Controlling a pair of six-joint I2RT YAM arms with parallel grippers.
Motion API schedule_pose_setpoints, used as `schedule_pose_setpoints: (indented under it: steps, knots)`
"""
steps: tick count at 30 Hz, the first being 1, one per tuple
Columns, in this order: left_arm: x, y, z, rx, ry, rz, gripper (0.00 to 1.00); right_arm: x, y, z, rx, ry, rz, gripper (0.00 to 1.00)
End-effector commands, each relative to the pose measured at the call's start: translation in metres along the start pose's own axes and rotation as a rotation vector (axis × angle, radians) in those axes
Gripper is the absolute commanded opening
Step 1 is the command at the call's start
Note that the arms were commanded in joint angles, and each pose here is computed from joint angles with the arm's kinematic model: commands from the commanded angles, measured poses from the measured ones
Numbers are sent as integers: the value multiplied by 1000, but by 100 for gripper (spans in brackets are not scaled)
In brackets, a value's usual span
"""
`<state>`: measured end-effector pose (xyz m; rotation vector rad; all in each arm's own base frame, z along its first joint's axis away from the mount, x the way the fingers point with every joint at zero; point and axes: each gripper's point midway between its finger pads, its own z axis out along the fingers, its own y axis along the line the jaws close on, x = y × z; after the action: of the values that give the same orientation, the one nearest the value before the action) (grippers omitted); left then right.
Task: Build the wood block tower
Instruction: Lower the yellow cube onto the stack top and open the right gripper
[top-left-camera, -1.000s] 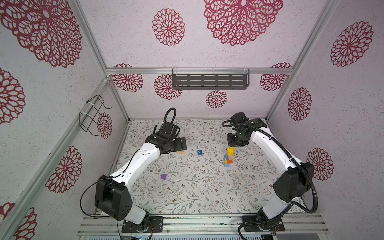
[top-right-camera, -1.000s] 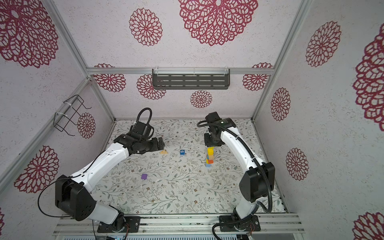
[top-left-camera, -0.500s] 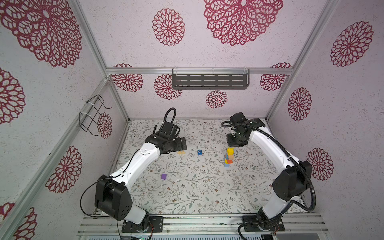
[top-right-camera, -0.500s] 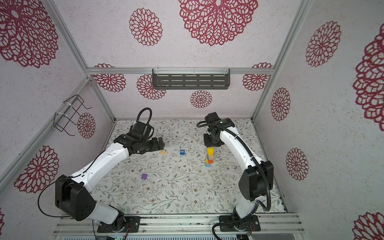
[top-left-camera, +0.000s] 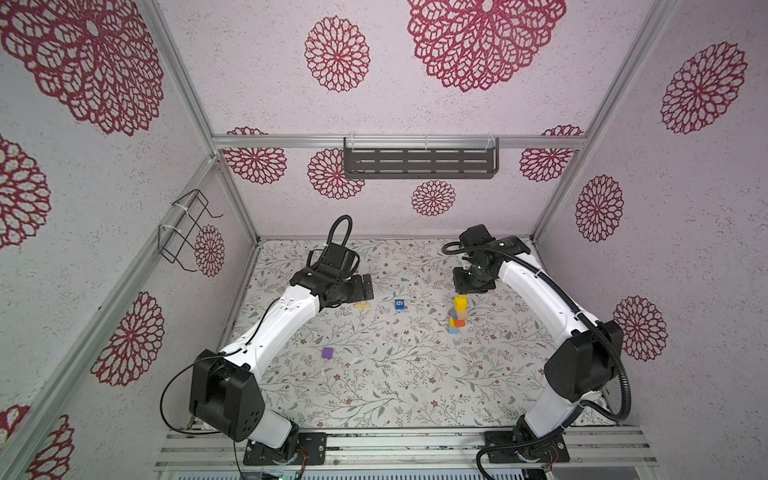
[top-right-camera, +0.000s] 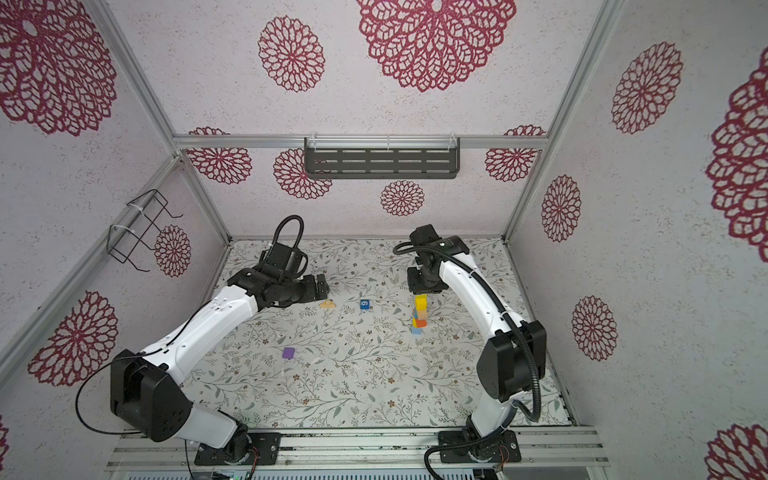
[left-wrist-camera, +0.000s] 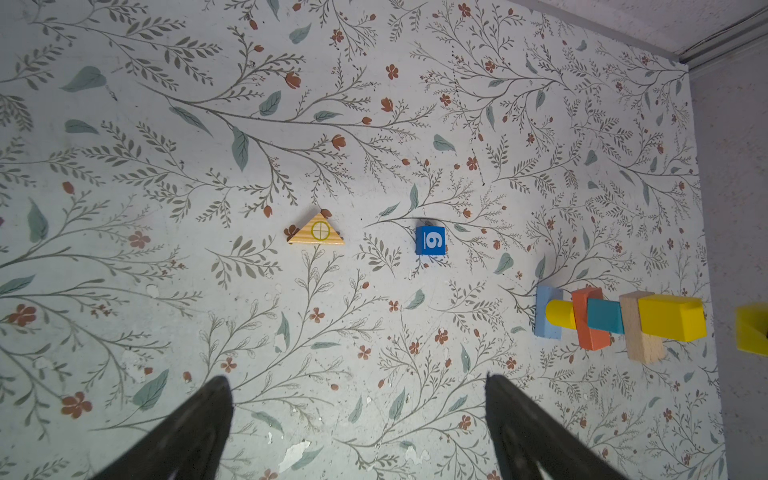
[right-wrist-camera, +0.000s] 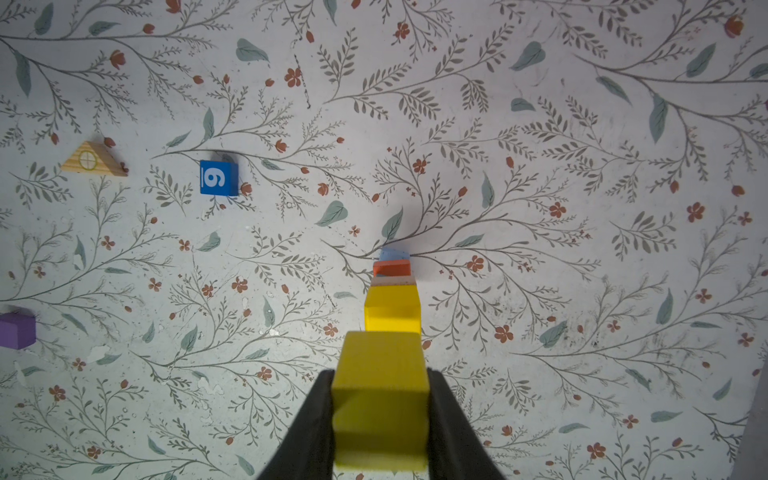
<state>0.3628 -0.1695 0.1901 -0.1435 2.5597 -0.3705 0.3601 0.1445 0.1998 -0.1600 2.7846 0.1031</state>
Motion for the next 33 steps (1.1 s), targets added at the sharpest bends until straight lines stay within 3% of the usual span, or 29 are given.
schedule_pose_setpoints:
  steps: [1, 33]
  knots:
    - [-7, -3, -1, 1, -27, -4, 97, 2, -7, 4, 16, 10, 1, 34]
    - [-5, -2, -3, -4, -26, -2, 97, 5, -5, 14, -9, 29, 19, 34]
